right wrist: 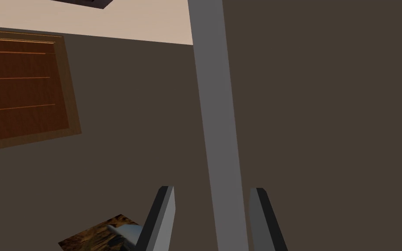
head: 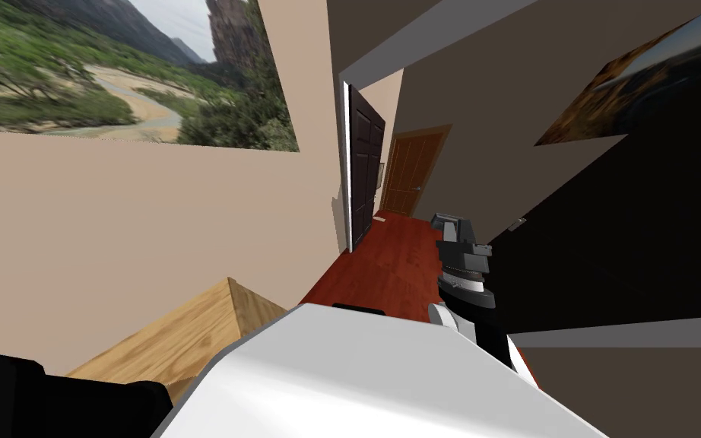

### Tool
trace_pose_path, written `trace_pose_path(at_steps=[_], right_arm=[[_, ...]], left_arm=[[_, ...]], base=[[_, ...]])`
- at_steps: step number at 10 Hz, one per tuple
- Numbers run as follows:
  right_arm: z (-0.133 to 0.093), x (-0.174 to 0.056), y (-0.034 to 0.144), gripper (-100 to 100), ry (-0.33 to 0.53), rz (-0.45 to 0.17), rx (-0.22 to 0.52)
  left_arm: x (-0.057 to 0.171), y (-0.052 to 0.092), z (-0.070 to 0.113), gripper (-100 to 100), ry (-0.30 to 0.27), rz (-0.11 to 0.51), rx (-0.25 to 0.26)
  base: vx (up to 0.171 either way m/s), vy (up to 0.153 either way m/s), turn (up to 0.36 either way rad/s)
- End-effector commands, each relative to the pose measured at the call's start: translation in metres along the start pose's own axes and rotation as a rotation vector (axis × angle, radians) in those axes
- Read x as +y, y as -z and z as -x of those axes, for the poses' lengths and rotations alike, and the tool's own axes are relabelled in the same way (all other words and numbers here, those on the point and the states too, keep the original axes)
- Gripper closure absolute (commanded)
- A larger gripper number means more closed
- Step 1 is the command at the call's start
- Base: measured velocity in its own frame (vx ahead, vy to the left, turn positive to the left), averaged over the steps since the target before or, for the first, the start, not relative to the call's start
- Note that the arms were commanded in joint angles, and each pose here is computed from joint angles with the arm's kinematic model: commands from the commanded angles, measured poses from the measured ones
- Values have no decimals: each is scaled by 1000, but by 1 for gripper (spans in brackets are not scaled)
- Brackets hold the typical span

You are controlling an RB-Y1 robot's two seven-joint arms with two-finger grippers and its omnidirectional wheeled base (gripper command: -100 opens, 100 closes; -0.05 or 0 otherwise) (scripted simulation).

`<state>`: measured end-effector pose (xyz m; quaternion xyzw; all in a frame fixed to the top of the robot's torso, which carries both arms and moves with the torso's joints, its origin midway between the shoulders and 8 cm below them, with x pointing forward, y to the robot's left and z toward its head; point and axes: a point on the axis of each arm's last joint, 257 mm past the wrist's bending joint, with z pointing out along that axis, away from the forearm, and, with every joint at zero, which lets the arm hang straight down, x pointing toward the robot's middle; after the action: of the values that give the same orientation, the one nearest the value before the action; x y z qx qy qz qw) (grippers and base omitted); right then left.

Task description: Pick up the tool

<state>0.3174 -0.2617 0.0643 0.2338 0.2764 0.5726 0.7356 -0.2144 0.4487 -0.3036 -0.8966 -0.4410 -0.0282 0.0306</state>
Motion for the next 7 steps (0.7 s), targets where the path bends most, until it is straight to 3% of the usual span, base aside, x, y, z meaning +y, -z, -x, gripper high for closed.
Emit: trace_pose_path(at_steps=[1, 3, 4, 5, 7], right_arm=[[0, 0, 0, 0, 0, 0, 0], [0, 0, 0, 0, 0, 0, 0], [0, 0, 0, 0, 0, 0, 0], [0, 0, 0, 0, 0, 0, 0], [0, 0, 0, 0, 0, 0, 0]], left_arm=[[2, -6, 1, -100, 8, -1, 1], [5, -18, 3, -100, 18, -2, 1], [4, -13, 3, -100, 13, -2, 1], [4, -14, 3, 100, 15, -2, 1], [4, -13, 3, 100, 16, -3, 1]], base=[[-20, 2, -48], [-27, -2, -48], [-13, -1, -12], [0, 0, 0], [0, 0, 0]])
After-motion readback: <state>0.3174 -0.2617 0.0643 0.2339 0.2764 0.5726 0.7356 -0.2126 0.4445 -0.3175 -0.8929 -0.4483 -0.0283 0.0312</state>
